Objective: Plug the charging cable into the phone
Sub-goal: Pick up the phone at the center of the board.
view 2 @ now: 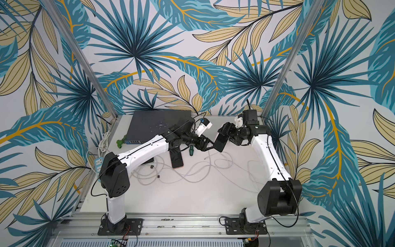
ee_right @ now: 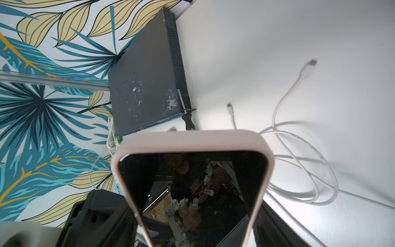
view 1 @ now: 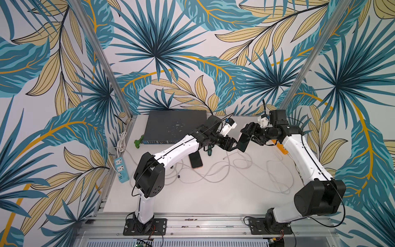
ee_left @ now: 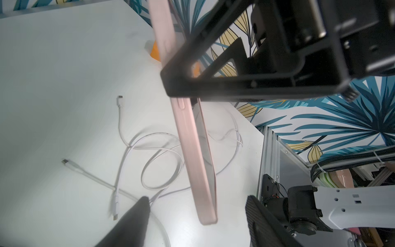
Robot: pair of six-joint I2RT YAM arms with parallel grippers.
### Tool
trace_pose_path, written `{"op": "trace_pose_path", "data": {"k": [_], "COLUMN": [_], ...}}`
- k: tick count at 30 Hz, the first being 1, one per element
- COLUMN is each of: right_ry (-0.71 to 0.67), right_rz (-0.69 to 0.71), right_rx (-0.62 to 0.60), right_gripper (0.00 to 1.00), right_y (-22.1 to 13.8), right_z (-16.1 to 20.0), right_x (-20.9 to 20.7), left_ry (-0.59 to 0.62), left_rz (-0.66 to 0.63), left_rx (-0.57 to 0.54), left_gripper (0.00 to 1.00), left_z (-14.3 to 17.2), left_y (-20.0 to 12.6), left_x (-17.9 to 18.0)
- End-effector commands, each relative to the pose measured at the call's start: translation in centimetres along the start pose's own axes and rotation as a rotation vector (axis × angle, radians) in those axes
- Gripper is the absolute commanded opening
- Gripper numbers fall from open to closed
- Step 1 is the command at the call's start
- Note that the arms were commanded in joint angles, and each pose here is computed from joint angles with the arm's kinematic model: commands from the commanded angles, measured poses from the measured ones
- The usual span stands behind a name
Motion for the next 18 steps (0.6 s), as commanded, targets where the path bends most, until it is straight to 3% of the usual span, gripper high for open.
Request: {"op": "trace_pose_path", "data": {"k": [1, 9, 12, 18], "right_ry": [0.009, -0.003, -0.01, -0.021], "right_rz": [-0.087, -0.1, -0.112, -0.116], "right_rx": [0.001, 0.028, 0.033, 0.033], "right_gripper": [0.52, 0.52, 0.52, 0.53], "right_y": [-0.1, 0.7, 0.8, 0.7], "right_z": [0.5, 1.6, 1.8, 1.9], "right_x": [1.7, 2.5, 2.9, 3.1], "left_ry": [0.032, 0.007, -0.01, -0.021], "left_rz": [0.056, 0.004, 0.046, 0.032], "left_rx": [-0.033, 0.024, 0.048, 0.061], "left_gripper": [0.71, 0.53, 0.46, 0.17], "left_z": [-1.7, -1.0, -0.8, -0.6], "left_y": [-0.5, 1.1, 1.9, 2.0], "left_x": [-1.6, 0.3, 0.2, 0.3]}}
Point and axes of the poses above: each gripper's point midway between its finger pads, its own y axis out along the fingers, its own x axis along the line the jaws close on, z = x × y, the point moved 1 cm from there along -y, back along the fingers, and after that the axes turned 3 degrees about -y, right-handed, at the moved point
